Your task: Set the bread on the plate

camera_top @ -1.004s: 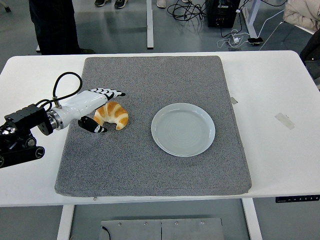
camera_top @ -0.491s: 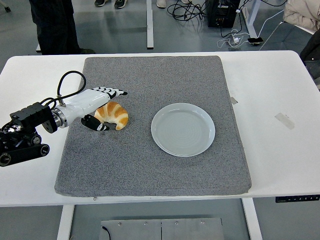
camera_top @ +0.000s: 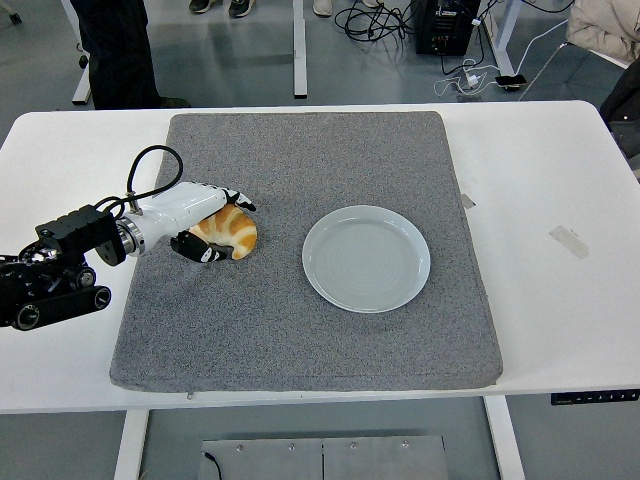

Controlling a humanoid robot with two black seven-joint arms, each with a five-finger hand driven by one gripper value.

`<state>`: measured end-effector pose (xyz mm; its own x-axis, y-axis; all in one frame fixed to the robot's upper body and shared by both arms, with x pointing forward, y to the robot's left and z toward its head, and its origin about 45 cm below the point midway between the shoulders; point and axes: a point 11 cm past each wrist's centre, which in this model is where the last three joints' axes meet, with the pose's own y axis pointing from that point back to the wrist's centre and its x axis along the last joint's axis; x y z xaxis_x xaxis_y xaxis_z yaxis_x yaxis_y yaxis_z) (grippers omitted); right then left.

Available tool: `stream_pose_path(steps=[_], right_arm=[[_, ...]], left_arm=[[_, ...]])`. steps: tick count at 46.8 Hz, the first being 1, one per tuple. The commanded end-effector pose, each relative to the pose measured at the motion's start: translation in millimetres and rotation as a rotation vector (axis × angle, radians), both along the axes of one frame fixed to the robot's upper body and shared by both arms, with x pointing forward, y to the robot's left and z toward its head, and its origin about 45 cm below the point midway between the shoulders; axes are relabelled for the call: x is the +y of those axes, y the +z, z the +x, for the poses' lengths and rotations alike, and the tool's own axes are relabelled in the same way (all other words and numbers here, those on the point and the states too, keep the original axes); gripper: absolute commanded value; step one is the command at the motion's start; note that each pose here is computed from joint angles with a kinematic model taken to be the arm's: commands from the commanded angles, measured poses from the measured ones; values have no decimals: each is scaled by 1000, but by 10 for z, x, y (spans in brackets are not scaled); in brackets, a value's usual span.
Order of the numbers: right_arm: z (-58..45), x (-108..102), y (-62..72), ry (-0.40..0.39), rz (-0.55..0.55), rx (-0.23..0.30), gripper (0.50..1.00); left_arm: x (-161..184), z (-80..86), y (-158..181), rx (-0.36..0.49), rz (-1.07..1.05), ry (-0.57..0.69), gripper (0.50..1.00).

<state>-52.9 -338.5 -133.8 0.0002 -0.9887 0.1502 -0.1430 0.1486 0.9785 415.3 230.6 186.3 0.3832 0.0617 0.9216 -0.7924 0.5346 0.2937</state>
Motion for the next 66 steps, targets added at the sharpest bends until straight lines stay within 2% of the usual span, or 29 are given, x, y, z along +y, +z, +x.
stream_pose_path(steps=[1,7,21,27,33,36,53,63,66], right_arm=[[-2,1,0,0,0,1,1000],[8,1,0,0,0,-2,1000],[7,1,-1,0,0,0,1000],[-1,1,0,0,0,-1,1000],[8,1,0,0,0,-2,1000],[-2,1,0,0,0,1,1000],[8,1,0,0,0,-2,1000],[-2,1,0,0,0,1,1000],[-1,1,0,0,0,-1,1000]], left_arm=[[7,6,-6,5,4,1,665],[-22,12,3,3,-4,0,616],[-53,64,110,11,-49,7,611],[-89,92,206,-5,-80,1,572],[-28,133,331,-28,-94,10,560],[-63,146,408,-39,-110,4,533],[-171,235,970,-139,-150,-59,531],[-334,235,1085,-179,-135,-119,531],[-479,212,1084,-182,-142,-153,531]])
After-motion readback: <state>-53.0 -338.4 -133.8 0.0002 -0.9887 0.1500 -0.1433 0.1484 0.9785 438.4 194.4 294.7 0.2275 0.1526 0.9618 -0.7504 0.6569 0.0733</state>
